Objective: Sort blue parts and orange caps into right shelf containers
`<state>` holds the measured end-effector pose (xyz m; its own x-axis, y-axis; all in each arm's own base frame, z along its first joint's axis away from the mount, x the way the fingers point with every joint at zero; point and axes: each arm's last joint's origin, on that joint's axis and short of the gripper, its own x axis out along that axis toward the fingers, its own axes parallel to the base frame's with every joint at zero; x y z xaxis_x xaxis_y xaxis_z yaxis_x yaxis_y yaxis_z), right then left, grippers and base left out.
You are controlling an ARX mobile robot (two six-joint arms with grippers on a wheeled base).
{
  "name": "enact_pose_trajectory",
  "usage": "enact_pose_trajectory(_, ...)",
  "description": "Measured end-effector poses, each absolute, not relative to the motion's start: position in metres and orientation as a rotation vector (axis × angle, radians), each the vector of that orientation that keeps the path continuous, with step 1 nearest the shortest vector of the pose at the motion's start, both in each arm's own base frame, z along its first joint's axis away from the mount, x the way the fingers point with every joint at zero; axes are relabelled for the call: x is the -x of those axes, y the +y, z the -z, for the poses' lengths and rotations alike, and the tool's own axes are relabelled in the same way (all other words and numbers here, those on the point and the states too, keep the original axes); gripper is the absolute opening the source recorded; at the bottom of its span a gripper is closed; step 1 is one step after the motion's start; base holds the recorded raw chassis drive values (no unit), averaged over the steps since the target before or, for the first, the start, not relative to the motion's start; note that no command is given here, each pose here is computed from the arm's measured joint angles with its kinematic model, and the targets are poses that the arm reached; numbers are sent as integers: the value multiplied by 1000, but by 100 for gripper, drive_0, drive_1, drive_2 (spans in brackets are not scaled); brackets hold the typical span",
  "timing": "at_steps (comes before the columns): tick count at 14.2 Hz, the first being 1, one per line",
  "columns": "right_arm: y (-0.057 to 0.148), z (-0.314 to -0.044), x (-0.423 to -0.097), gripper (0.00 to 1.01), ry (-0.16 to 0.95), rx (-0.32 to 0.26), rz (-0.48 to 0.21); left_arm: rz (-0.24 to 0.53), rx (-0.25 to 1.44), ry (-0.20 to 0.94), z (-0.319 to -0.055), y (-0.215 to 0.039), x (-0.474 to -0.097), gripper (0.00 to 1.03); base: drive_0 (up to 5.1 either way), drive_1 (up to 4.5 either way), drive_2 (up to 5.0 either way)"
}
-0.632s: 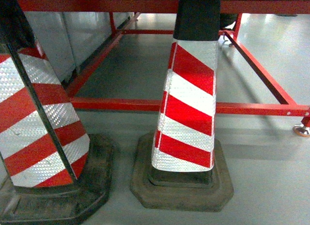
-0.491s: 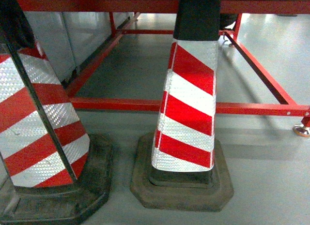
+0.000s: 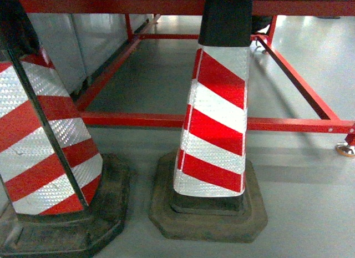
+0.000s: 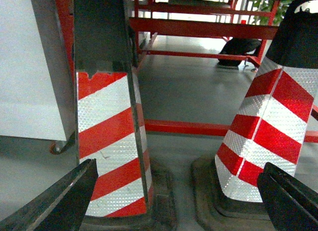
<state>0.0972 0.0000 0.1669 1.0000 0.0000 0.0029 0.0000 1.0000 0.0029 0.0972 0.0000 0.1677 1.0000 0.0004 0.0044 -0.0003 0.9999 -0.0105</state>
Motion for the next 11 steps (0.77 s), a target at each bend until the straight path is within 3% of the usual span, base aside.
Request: enact_pose_trajectory(11,0,-167,-97,98,-3,-3,0,0,10,-4,-168,0,-97,98,0,0,0)
